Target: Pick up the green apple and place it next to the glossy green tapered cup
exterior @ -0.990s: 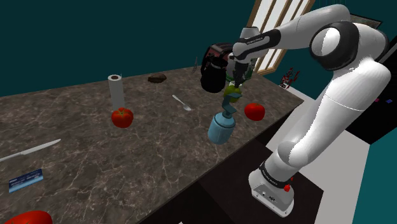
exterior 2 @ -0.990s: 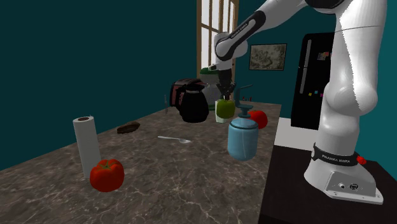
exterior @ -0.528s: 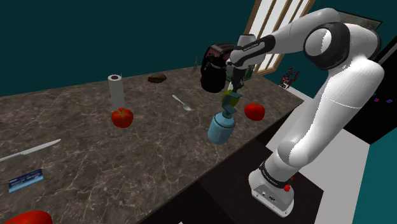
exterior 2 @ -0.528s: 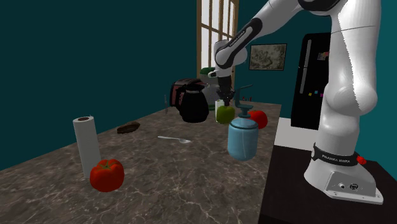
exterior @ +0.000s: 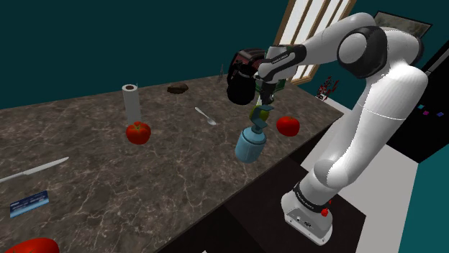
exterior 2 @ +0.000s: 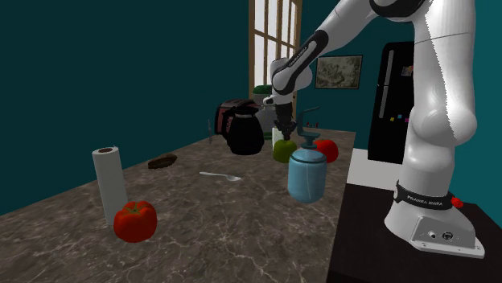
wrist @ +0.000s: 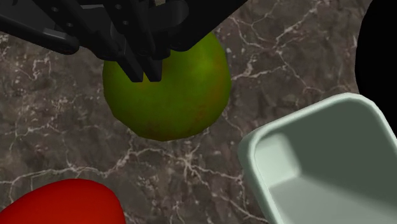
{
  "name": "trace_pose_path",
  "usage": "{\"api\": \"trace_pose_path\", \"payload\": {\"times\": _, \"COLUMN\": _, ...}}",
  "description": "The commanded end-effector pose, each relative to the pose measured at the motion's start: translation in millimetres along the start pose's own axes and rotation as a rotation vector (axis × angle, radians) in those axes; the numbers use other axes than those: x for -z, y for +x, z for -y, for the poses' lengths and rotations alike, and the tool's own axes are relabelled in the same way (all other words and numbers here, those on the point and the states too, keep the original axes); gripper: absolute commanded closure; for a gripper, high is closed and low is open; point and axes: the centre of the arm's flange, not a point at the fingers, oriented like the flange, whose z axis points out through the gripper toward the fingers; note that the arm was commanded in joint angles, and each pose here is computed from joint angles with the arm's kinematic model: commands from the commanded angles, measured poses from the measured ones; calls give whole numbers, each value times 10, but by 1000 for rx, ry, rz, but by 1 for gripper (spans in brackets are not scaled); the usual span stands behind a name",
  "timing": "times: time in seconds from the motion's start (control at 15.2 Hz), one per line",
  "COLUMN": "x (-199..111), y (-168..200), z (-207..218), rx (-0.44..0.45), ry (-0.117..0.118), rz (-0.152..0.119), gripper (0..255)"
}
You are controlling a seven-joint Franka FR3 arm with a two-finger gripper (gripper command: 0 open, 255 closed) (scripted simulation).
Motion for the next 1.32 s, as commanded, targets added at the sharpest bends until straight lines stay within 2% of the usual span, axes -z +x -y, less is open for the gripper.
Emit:
{"api": "trace_pose_path", "payload": {"times": 0.0, "x": -4, "y": 0, "z": -2, "rx": 0, "ry": -1, "rz": 0, "gripper": 255}}
{"api": "trace_pose_path", "payload": {"times": 0.2, "x": -4, "y": 0, "z": -2, "rx": 0, "ry": -1, "rz": 0, "gripper": 255}}
{"api": "trace_pose_path", "payload": {"times": 0.26, "x": -4, "y": 0, "z": -2, "rx": 0, "ry": -1, "rz": 0, "gripper": 0}}
{"api": "trace_pose_path", "payload": {"times": 0.59, "x": -4, "y": 0, "z": -1, "rx": 0, "ry": -1, "rz": 0, "gripper": 0}}
{"api": "trace_pose_path", "payload": {"times": 0.86, "x": 496, "y": 0, "z": -1, "rx": 0, "ry": -1, "rz": 0, "gripper": 0}}
{"api": "trace_pose_path", "payload": {"times": 1.25, "x": 496, "y": 0, "z": -1, "rx": 0, "ry": -1, "rz": 0, "gripper": 0}}
